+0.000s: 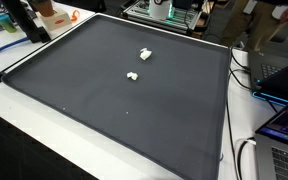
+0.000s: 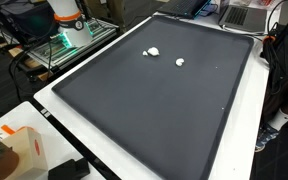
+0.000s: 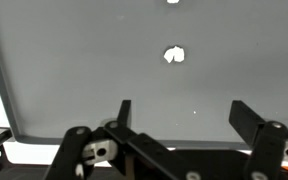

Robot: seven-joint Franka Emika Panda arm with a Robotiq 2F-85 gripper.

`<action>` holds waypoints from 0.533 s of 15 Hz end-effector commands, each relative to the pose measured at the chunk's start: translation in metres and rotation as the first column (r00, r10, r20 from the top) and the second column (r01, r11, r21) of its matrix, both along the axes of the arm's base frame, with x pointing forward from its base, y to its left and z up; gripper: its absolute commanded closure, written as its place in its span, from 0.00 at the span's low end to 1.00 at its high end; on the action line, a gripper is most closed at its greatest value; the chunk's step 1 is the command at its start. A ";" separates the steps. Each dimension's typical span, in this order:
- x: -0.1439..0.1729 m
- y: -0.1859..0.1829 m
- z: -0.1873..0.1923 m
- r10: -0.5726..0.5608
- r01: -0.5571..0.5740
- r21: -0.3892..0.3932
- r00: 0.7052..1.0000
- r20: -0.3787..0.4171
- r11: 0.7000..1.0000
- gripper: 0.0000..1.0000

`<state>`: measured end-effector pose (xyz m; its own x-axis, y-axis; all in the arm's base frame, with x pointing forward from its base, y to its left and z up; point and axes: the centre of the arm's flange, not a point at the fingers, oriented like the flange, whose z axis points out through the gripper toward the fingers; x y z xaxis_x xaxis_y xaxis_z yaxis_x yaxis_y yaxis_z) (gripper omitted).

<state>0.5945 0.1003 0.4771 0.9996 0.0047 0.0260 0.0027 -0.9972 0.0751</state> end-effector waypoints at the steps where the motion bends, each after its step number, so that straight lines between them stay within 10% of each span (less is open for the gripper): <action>1: -0.003 -0.001 -0.001 -0.040 0.043 -0.039 0.997 0.068 0.998 0.00; 8: -0.011 -0.003 -0.005 -0.020 0.015 -0.074 0.998 -0.067 0.997 0.00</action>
<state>0.5939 0.0979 0.4751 0.9991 -0.0274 0.0337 -0.0316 -0.9907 0.1323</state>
